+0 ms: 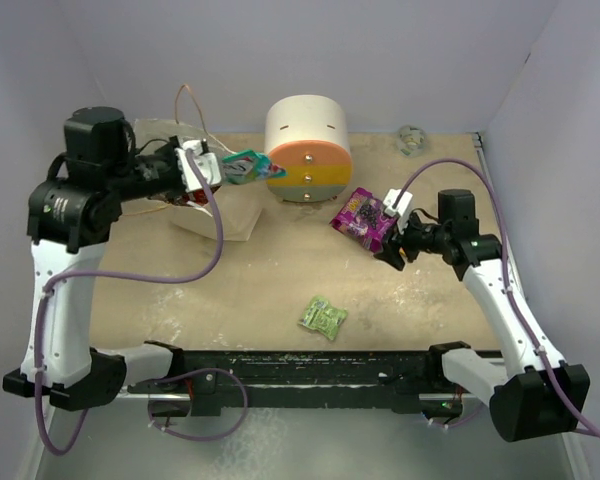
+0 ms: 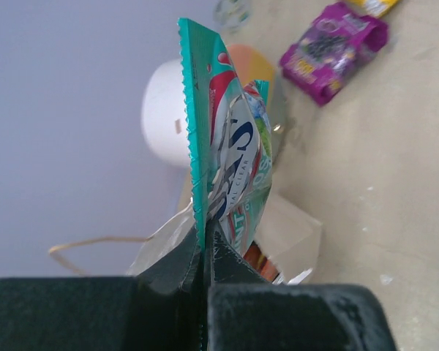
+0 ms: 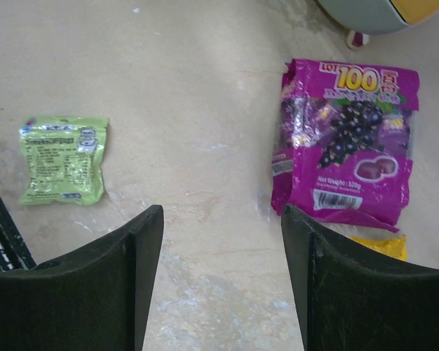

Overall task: Place the snacks into the paper bag
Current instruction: Place the snack in the paper bag.

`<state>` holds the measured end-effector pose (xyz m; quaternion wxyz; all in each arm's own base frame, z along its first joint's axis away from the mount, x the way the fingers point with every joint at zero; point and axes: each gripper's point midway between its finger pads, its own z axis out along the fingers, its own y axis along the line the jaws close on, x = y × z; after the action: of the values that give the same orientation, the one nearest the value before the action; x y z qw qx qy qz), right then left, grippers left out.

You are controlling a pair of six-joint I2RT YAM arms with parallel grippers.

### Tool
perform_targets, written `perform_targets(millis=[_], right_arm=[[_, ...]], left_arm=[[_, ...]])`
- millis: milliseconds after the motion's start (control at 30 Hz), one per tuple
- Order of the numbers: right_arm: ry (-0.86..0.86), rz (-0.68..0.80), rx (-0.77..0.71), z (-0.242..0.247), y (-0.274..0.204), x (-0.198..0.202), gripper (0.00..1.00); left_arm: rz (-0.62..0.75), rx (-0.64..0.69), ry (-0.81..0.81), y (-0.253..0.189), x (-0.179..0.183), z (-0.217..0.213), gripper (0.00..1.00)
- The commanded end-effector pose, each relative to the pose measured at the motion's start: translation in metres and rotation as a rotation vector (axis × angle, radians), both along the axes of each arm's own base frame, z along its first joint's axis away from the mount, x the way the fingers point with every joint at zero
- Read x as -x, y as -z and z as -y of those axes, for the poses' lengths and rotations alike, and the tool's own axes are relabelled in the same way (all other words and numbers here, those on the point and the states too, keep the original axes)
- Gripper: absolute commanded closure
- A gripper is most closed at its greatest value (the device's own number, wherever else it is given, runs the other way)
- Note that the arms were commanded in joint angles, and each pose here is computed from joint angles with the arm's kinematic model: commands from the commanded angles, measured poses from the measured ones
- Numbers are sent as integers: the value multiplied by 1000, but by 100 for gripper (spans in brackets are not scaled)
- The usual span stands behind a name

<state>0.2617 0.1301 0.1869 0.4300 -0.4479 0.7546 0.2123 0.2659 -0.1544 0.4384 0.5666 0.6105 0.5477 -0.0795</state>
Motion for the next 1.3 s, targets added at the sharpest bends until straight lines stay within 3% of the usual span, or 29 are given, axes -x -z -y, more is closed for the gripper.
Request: perform_targets(millis=[0, 233, 600, 1267], right_arm=[[73, 74, 62, 21, -1, -14, 32], [133, 111, 17, 33, -12, -15, 26], [182, 134, 3, 41, -18, -16, 17], [181, 128, 5, 42, -14, -15, 11]], left_arm=[[178, -77, -175, -40, 1, -41, 100], [247, -205, -416, -50, -13, -91, 100], [319, -509, -566, -21, -73, -132, 100], [434, -609, -329, -7, -139, -138, 100]])
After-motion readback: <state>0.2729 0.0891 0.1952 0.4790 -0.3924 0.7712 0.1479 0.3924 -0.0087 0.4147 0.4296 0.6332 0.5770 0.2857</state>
